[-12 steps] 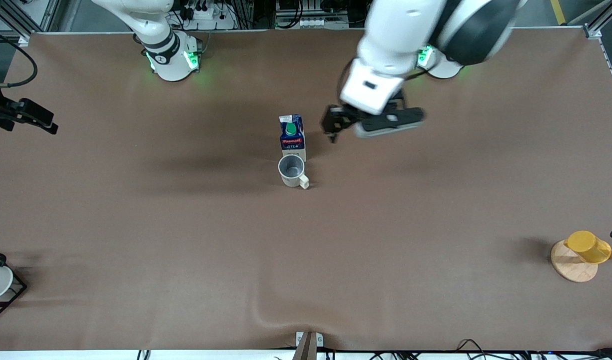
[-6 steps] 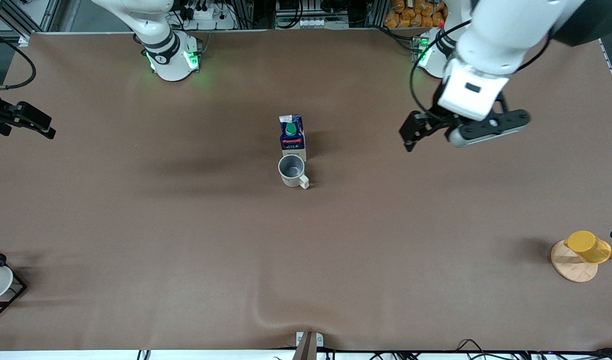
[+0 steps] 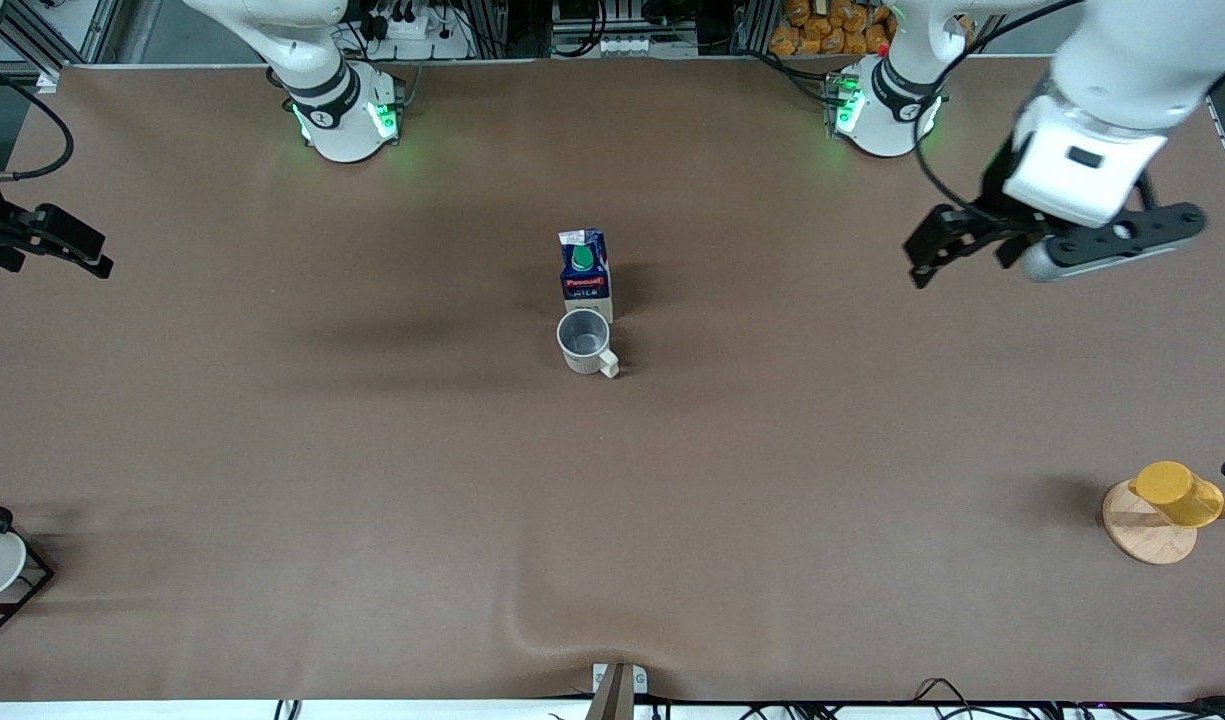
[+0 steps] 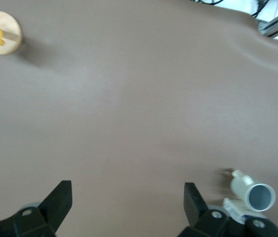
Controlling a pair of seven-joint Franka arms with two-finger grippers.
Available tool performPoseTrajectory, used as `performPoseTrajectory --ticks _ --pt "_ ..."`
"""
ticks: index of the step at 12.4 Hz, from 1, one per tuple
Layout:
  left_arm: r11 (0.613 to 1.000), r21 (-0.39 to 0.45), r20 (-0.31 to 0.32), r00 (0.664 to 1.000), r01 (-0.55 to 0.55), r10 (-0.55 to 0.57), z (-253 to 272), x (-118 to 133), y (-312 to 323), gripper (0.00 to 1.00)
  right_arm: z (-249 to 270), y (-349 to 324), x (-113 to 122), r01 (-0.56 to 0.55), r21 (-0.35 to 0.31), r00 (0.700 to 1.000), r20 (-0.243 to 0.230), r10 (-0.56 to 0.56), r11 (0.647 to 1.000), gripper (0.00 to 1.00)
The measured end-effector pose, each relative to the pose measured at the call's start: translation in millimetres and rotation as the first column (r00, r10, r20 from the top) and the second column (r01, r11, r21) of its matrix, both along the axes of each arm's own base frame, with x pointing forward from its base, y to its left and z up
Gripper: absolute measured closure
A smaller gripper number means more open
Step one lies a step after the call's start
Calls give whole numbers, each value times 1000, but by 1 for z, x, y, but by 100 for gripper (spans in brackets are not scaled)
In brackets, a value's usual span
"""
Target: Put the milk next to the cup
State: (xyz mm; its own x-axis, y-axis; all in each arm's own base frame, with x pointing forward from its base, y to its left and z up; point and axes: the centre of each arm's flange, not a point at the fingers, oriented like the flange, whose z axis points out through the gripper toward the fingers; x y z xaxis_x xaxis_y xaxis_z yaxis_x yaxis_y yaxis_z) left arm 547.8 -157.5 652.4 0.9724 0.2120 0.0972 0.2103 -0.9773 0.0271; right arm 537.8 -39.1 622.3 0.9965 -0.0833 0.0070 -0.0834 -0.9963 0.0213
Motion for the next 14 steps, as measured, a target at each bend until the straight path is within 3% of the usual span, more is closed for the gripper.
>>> performPoseTrajectory --ticks 5,14 --pt "991 50 -57 991 126 -123 22 -10 109 0 4 -9 -6 24 24 999 -30 -23 999 0" --pt "978 69 -87 978 195 -189 39 -31 176 0 1 12 -6 -10 32 998 -62 12 999 0"
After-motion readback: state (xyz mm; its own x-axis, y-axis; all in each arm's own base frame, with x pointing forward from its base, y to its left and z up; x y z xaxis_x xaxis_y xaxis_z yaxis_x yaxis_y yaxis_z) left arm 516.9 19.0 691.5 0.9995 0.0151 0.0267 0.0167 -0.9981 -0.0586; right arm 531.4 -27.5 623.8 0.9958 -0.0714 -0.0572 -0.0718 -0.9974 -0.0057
